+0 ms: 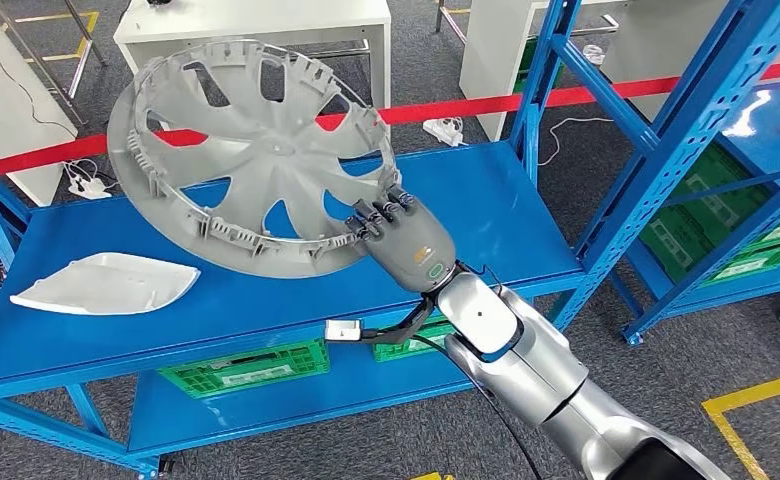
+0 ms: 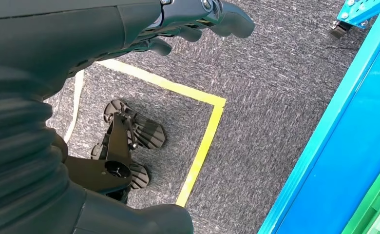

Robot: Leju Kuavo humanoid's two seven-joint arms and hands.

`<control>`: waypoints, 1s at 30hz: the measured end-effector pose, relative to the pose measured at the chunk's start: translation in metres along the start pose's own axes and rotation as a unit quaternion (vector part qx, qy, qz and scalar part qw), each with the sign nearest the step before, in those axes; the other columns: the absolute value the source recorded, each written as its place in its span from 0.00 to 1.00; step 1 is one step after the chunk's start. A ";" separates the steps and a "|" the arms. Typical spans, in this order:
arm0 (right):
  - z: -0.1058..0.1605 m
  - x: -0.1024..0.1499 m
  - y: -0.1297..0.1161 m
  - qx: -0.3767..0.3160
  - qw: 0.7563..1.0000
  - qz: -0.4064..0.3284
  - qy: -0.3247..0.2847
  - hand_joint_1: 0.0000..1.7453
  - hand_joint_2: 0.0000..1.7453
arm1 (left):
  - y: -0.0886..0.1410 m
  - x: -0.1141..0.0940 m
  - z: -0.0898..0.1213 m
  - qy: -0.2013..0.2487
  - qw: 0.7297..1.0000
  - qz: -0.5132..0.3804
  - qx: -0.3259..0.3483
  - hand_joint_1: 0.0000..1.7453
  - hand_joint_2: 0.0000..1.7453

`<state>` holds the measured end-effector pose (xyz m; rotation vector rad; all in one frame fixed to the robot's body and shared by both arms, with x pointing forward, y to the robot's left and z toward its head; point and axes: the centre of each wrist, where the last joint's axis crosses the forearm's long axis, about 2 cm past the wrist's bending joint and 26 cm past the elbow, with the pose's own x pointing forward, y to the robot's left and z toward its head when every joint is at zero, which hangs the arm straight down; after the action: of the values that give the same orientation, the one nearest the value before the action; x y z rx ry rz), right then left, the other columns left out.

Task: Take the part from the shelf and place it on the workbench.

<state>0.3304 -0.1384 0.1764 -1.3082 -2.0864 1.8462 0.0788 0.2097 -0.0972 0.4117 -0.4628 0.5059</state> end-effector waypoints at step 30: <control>0.020 0.014 -0.005 0.006 0.999 -0.012 -0.047 1.00 1.00 | 0.006 -0.004 -0.002 0.002 1.000 -0.004 -0.004 0.00 1.00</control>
<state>0.3076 -0.1452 0.1689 -1.2113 -2.1217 1.9446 0.0725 0.2140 -0.0992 0.4036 -0.4596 0.4973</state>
